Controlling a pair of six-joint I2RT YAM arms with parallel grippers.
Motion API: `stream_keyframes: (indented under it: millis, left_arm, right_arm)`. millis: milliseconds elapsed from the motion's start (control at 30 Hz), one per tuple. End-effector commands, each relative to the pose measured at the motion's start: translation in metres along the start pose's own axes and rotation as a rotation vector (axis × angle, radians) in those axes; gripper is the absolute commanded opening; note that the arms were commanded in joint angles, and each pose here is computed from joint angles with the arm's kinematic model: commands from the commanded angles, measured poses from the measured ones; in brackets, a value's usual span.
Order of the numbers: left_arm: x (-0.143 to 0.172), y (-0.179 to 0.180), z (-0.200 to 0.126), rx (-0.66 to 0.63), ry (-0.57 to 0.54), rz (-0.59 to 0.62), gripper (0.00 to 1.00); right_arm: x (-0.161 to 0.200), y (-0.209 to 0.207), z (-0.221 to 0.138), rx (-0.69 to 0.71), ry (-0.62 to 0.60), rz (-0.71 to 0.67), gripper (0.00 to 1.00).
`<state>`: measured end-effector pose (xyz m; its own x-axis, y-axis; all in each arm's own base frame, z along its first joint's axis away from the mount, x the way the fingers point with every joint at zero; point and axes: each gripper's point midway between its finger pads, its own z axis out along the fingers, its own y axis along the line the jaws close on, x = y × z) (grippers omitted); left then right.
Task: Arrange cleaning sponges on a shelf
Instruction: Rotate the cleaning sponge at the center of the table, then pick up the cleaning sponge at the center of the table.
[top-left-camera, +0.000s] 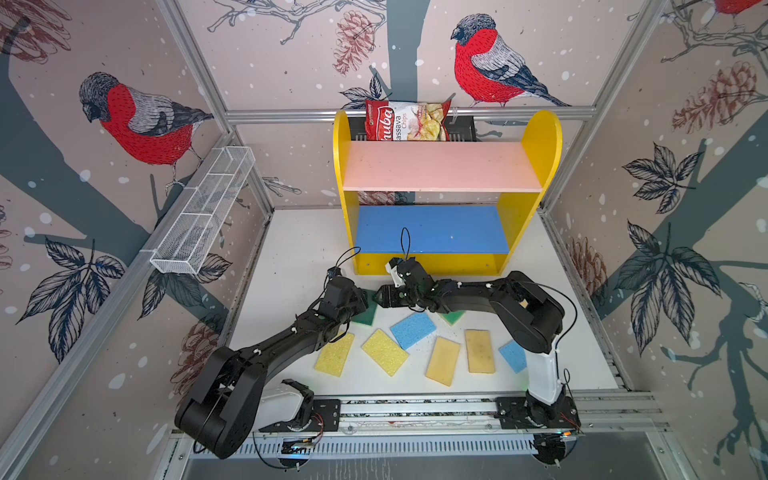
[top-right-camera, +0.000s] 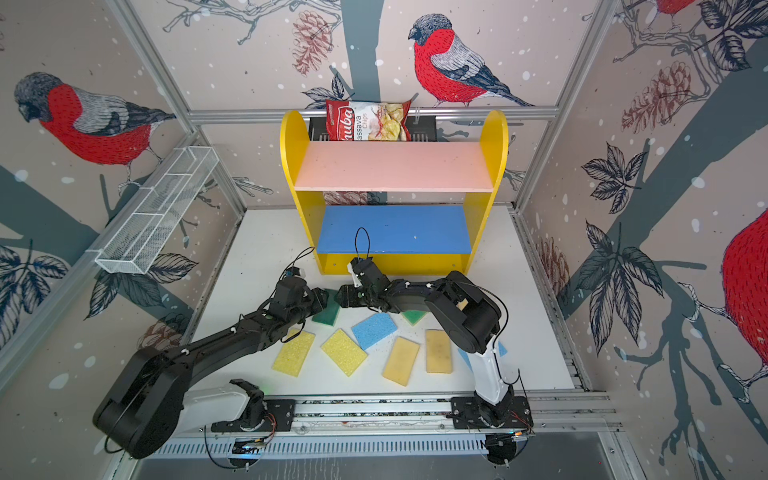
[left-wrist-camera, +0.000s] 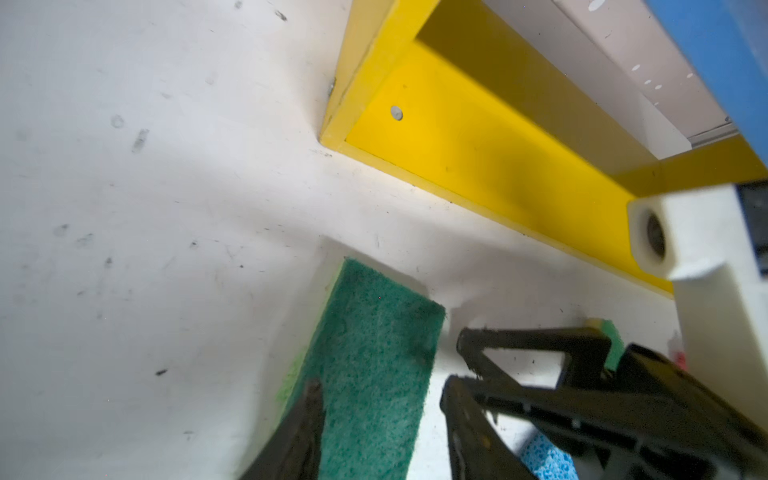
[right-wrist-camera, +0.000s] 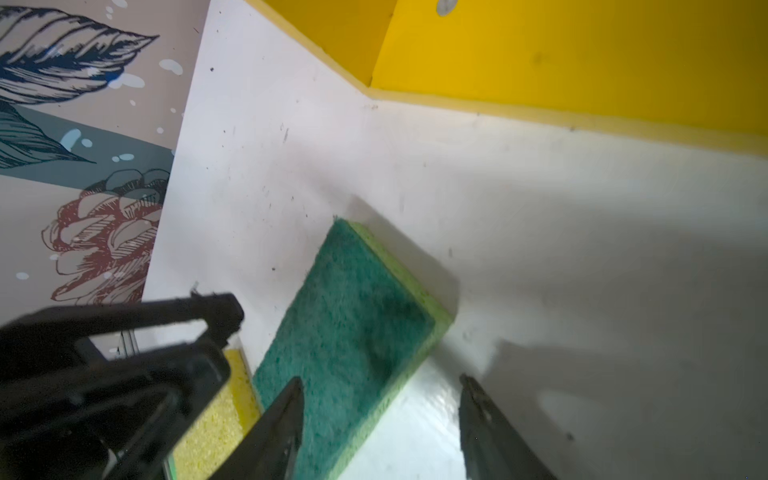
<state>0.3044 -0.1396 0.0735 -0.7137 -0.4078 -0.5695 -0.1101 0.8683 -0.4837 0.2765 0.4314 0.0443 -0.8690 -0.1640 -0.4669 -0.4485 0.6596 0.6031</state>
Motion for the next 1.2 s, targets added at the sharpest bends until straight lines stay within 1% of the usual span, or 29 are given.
stream_keyframes:
  millis: [0,100,200,300,433,533,600,633,700,800,833,933,1067,1167]
  left_arm:
    - [0.001,0.013,-0.003,-0.06,-0.01,0.018,0.48]
    - [0.004,0.025,-0.003,-0.108,-0.011,0.022,0.45]
    - [0.011,0.028,0.001,-0.101,0.012,0.022,0.39]
    - [0.02,0.027,0.007,-0.084,0.048,0.026,0.32]
    - [0.032,0.032,0.014,-0.091,0.088,0.015,0.32]
    - [0.04,0.034,0.018,-0.079,0.107,0.0,0.32]
    - [0.043,0.032,0.021,-0.062,0.115,-0.009,0.32]
    - [0.044,0.029,0.023,-0.046,0.125,-0.009,0.31]
    - [0.046,0.02,0.026,-0.001,0.145,-0.012,0.31]
    - [0.046,0.006,0.032,0.06,0.165,-0.033,0.3]
    - [0.045,0.001,0.033,0.073,0.17,-0.037,0.29]
    - [0.038,-0.011,0.035,0.099,0.168,-0.045,0.29]
    - [0.024,-0.018,0.03,0.103,0.127,-0.028,0.3]
    - [0.01,-0.02,0.023,0.082,0.086,-0.004,0.39]
  right_arm:
    - [0.009,0.004,-0.002,0.025,0.004,-0.02,0.59]
    - [0.016,0.017,0.002,0.007,0.016,-0.032,0.57]
    - [0.022,0.025,0.011,0.0,0.037,-0.048,0.54]
    - [0.029,0.024,0.021,0.002,0.066,-0.042,0.5]
    - [0.034,0.017,0.032,0.006,0.089,-0.012,0.5]
    - [0.033,0.015,0.033,-0.009,0.087,0.016,0.53]
    - [0.03,0.015,0.031,-0.02,0.075,0.023,0.52]
    - [0.027,0.015,0.031,-0.02,0.069,0.025,0.51]
    - [0.022,0.014,0.03,-0.022,0.058,0.03,0.44]
    - [0.016,0.012,0.029,-0.025,0.041,0.042,0.29]
    - [0.014,0.011,0.029,-0.023,0.035,0.047,0.23]
    - [0.009,0.006,0.025,-0.009,0.022,0.06,0.12]
    - [-0.002,-0.003,0.017,0.015,-0.012,0.061,0.06]
    - [-0.015,-0.014,0.009,0.043,-0.043,0.058,0.03]
